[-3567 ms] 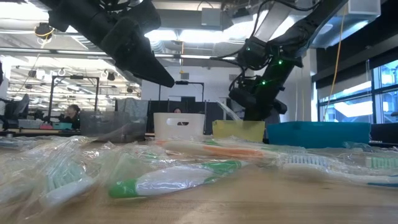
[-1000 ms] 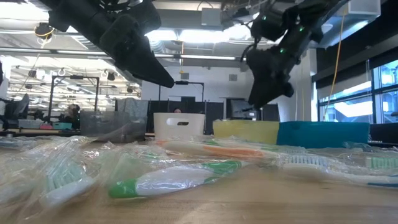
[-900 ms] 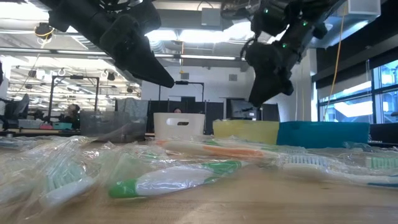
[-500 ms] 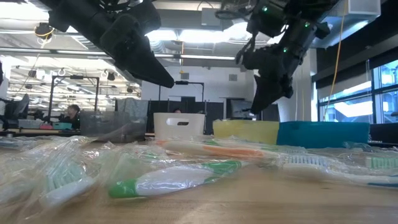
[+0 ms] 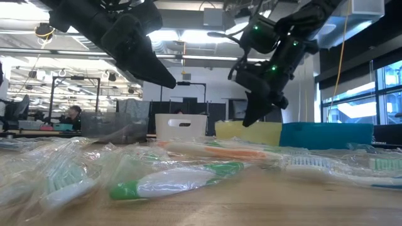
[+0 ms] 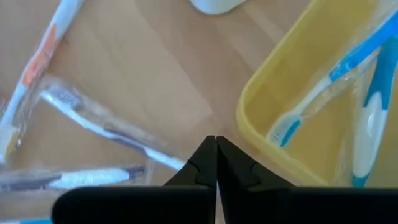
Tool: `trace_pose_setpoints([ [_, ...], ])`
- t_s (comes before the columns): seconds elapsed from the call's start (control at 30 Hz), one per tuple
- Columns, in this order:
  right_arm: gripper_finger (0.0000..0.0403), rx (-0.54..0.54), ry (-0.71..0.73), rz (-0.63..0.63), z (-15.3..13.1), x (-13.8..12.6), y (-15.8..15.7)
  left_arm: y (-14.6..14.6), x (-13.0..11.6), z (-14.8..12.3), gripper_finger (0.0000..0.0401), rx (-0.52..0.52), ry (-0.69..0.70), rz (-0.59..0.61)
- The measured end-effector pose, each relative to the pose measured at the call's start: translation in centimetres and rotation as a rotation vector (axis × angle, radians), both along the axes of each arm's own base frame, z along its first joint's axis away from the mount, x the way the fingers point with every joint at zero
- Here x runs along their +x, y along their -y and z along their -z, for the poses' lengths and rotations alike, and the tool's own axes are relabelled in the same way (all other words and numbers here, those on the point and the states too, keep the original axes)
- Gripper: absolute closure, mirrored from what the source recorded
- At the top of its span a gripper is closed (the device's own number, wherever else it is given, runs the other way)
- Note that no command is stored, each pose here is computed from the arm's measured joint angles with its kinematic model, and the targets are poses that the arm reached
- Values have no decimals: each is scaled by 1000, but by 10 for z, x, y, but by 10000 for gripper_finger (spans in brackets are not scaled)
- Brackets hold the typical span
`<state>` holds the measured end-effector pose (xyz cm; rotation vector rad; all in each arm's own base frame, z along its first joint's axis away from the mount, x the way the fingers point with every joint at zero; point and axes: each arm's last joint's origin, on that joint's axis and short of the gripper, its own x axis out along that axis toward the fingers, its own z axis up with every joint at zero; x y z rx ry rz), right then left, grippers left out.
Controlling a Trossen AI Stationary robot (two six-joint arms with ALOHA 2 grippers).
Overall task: Pick & Place Toothbrushes
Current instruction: Adjust the yellow bin on the table
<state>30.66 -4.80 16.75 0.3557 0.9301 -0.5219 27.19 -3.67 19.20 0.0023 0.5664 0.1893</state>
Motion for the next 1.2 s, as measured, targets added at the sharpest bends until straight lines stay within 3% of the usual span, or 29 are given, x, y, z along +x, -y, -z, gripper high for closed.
trace_pose_setpoints([
  [0.47,400,-4,44,76,-1,0,22,0,0,0,233,0,1,0],
  [0.8,400,11,74,45,-3,2,24,0,0,0,233,-6,2,-4],
  [1.0,401,16,114,29,-23,-6,18,0,0,0,233,-7,2,-4],
  [1.2,401,-32,148,95,-36,-13,27,0,0,0,233,-7,3,-4],
])
